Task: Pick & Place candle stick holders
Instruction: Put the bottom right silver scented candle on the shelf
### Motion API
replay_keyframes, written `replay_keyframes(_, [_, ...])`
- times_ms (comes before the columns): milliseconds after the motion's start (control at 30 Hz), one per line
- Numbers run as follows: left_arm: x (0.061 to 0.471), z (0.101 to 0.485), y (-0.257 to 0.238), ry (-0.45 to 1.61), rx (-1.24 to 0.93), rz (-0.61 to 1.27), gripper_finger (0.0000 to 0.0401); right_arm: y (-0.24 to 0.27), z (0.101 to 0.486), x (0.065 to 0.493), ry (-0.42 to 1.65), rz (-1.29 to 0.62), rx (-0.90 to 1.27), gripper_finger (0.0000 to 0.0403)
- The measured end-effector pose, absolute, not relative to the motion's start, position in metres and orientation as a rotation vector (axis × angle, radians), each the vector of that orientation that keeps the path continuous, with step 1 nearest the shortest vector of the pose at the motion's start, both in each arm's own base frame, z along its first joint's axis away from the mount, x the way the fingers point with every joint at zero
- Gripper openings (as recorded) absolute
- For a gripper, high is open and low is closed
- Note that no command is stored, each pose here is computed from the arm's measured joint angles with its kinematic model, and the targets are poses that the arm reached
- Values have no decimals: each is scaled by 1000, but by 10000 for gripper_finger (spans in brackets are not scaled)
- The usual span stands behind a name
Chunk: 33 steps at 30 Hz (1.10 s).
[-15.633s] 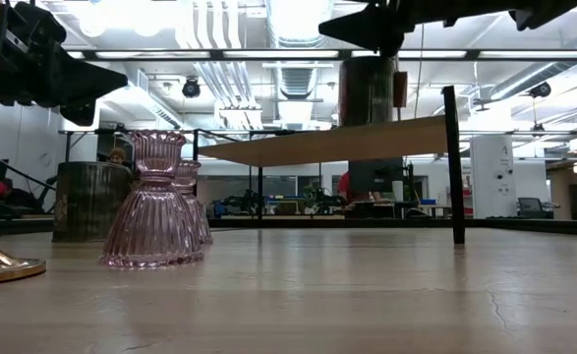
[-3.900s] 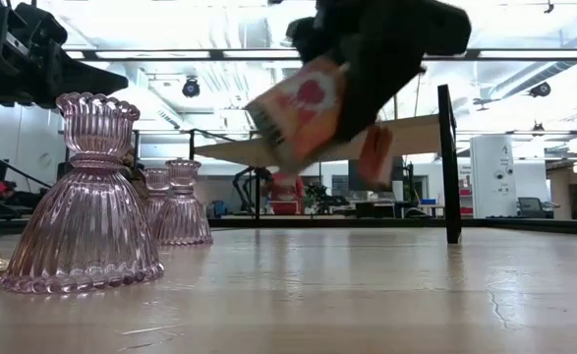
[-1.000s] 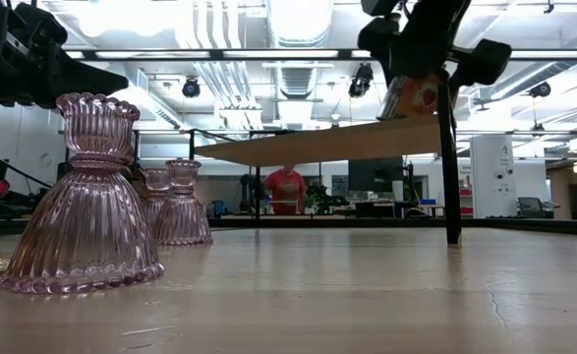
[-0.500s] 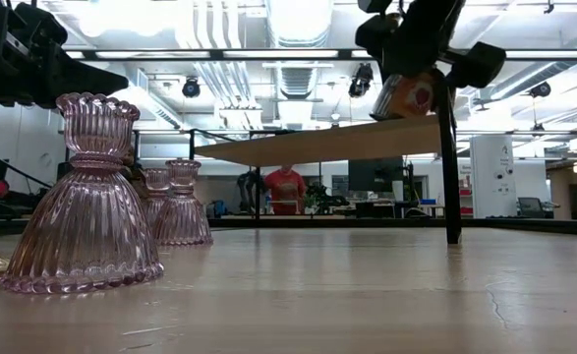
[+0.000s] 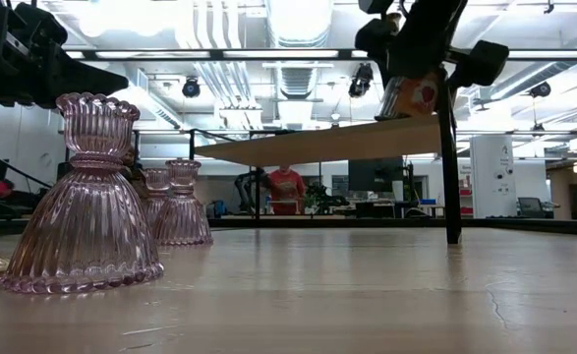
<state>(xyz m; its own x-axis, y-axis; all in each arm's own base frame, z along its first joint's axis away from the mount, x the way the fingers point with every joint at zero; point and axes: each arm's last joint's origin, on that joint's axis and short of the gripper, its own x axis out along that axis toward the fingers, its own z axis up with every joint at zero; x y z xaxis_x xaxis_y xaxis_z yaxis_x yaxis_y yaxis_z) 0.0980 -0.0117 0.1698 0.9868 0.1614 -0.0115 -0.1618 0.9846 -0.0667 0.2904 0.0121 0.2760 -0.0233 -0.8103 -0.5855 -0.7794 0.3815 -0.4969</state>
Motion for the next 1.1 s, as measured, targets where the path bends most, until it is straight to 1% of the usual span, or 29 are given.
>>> replay_keyframes(300, [98, 170, -12, 6, -67, 162, 12, 12, 276, 290, 1780, -85, -1360, 371])
replay_keyframes(733, [98, 170, -12, 6, -68, 162, 12, 11, 276, 291, 1781, -82, -1379, 371])
replay_keyframes(900, [98, 170, -12, 6, -67, 162, 12, 11, 276, 291, 1801, -3, -1444, 369])
replay_keyframes(1100, [98, 170, -12, 6, -68, 162, 12, 11, 276, 292, 1800, 6, -1453, 368])
